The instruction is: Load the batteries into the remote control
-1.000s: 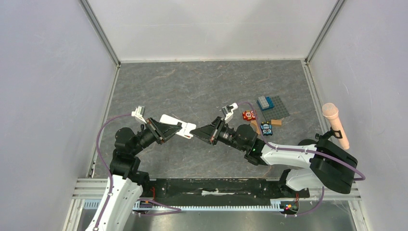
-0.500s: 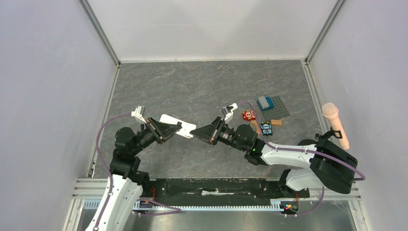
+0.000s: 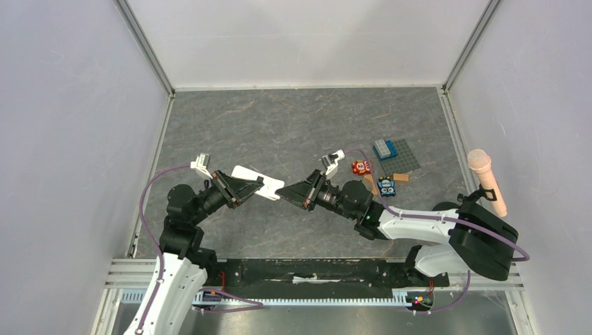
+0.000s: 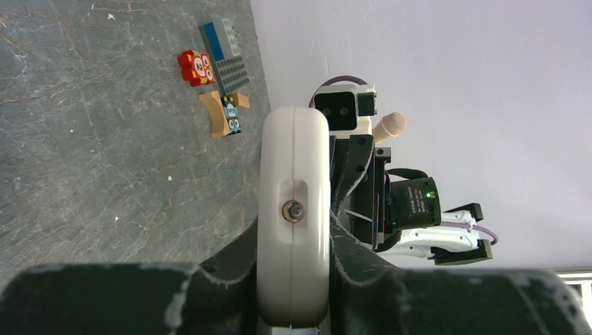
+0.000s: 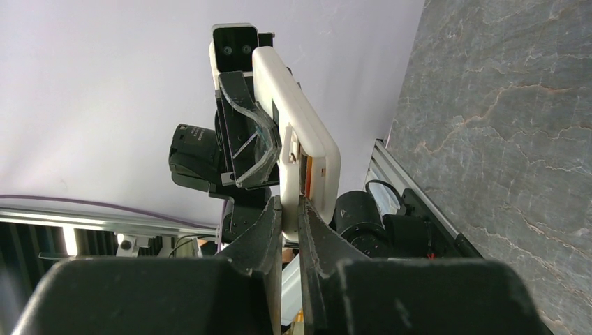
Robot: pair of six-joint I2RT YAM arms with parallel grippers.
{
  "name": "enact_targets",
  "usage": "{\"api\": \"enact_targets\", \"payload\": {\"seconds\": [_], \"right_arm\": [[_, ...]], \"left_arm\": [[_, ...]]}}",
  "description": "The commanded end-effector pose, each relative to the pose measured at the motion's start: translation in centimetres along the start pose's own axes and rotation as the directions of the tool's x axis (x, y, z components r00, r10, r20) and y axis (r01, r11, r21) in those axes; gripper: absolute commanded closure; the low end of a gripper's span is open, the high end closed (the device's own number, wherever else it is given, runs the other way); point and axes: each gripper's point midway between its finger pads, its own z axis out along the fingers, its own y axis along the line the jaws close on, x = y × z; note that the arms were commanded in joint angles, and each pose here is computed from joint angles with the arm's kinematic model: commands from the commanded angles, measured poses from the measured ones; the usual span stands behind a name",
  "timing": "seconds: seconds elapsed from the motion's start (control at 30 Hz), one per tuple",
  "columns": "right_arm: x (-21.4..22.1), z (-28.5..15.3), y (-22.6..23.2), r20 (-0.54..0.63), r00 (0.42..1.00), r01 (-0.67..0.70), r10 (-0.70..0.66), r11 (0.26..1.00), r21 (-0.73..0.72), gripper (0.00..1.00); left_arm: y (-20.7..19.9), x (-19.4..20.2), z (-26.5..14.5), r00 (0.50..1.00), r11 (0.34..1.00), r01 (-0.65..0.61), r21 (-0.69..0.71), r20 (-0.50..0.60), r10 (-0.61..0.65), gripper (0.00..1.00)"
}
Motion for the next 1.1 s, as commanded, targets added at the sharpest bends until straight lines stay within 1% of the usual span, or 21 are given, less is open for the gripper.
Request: {"api": "enact_targets", "payload": {"seconds": [0.0, 0.27, 0.5, 0.7, 0.9, 1.07], "right_arm": [[-0.2, 0.8, 0.1, 0.022, 1.0, -0.002, 0.002, 1.0, 0.002, 1.0], [0.4, 1.0, -0.7, 0.007, 1.0, -0.028, 0.028, 0.999, 0.044, 1.0], [0.7, 1.1, -2.4, -0.006, 1.0, -0.025, 0.027, 0.989, 0.147, 0.96], [0.8, 0.6, -4.0, -0.014, 1.0, -0.002, 0.006, 0.973, 0.233, 0.94], [0.9, 0.6, -4.8, -0.04, 0.998, 0.051, -0.041, 0.954, 0.294, 0.86], [0.7, 0.6, -5.4, -0.054, 0.995, 0.094, -0.081, 0.937, 0.336, 0.84]], "left_arm": [[-3.5, -0.4, -0.4, 0.999, 0.993, -0.039, 0.111, 0.002, 0.039, 0.98], [-5.0, -0.6, -0.8, 0.999, 0.983, 0.026, 0.183, 0.016, -0.029, 0.98], [-6.1, -0.8, -1.1, 0.998, 0.974, 0.045, 0.22, 0.024, -0.052, 0.98], [-6.9, -1.0, -1.2, 0.998, 0.97, 0.043, 0.239, 0.03, -0.052, 0.98], [-7.2, -1.0, -1.3, 0.999, 0.968, 0.034, 0.249, 0.026, -0.042, 0.98], [-7.2, -0.7, -1.4, 1.0, 0.967, 0.01, 0.254, 0.014, -0.014, 0.98]]}}
